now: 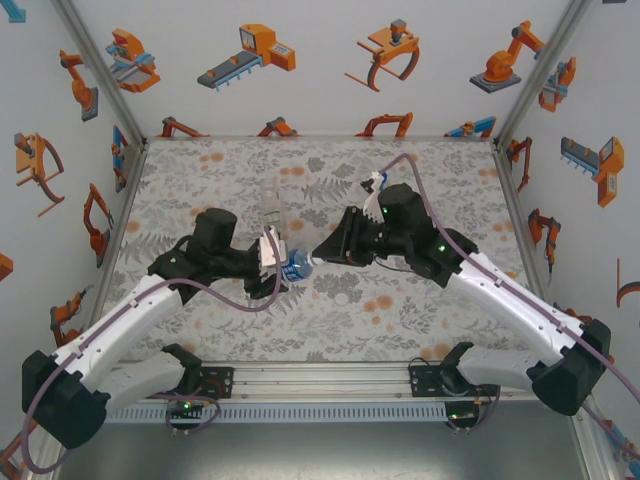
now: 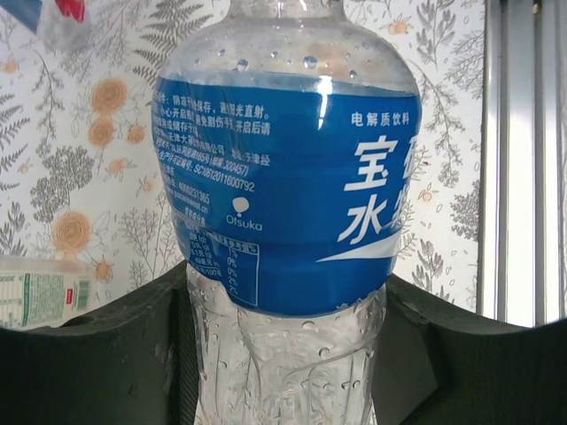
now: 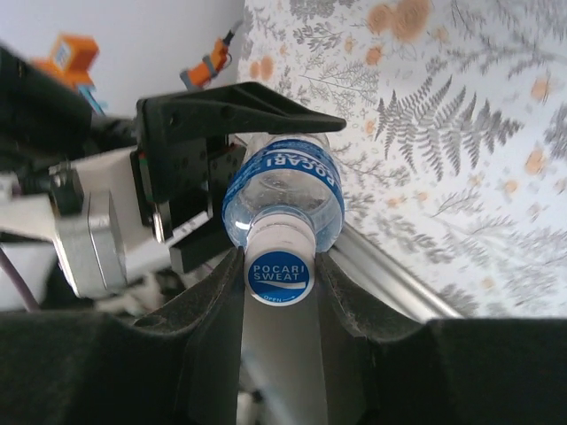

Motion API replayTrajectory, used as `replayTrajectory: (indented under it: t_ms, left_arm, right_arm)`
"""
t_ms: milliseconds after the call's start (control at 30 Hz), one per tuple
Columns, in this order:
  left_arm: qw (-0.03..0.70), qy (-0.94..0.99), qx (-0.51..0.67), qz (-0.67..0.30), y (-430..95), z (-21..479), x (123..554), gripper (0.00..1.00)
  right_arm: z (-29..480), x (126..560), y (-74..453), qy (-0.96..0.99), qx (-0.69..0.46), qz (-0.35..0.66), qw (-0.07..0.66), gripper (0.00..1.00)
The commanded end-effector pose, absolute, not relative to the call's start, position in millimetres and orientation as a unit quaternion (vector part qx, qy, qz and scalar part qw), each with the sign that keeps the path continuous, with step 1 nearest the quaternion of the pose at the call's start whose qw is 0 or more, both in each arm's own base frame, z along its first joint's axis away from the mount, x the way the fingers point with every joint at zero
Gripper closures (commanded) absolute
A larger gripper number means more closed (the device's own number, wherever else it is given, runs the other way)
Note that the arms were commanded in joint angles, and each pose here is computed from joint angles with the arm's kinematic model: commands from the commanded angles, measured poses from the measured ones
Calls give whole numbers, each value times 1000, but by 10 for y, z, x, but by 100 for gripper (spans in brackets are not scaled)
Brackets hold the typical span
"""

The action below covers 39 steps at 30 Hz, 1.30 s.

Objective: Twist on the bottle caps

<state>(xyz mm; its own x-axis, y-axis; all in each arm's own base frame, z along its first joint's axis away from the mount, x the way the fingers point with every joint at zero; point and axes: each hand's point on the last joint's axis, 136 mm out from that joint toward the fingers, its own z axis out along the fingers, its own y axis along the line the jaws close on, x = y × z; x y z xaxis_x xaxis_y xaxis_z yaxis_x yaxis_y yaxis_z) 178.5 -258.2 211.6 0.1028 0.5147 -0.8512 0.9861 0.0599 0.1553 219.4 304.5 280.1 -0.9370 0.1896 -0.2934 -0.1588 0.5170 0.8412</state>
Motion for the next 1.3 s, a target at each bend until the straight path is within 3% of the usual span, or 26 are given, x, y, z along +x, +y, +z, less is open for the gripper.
replayTrajectory:
  t_ms: [0, 100, 233, 333, 467, 667, 967, 1267]
  left_arm:
    - [460, 541, 628, -319, -2756, 2492, 1754, 100]
    - [458, 541, 628, -321, -2768, 2486, 1765, 100]
    - [455, 542, 629, -322, -2765, 2484, 1753, 100]
    - [450, 541, 631, -327, -2760, 2470, 1726, 100]
    - [441, 539, 635, -335, -2752, 2455, 1674, 100]
    - [435, 525, 643, -350, -2738, 2467, 1567, 100]
    - [429, 510, 646, -372, -2728, 2521, 1453, 100]
    - [424, 500, 646, -392, -2743, 2571, 1388, 100]
  right_arm:
    - [2565, 2203, 3115, 853, 132, 494, 101, 100]
    - [2590, 2220, 3098, 860, 117, 484, 116, 99]
    - [2729, 2243, 3050, 864, 73, 474, 155, 67]
    - [2961, 2273, 3011, 855, 14, 475, 206, 52]
    - [3401, 2215, 3023, 821, -111, 485, 280, 40]
    - [3719, 1985, 3045, 753, -330, 442, 358, 37]
    - [3806, 1382, 3003, 544, -607, 401, 418, 41]
    - [3674, 1232, 3015, 457, -659, 395, 449, 47]
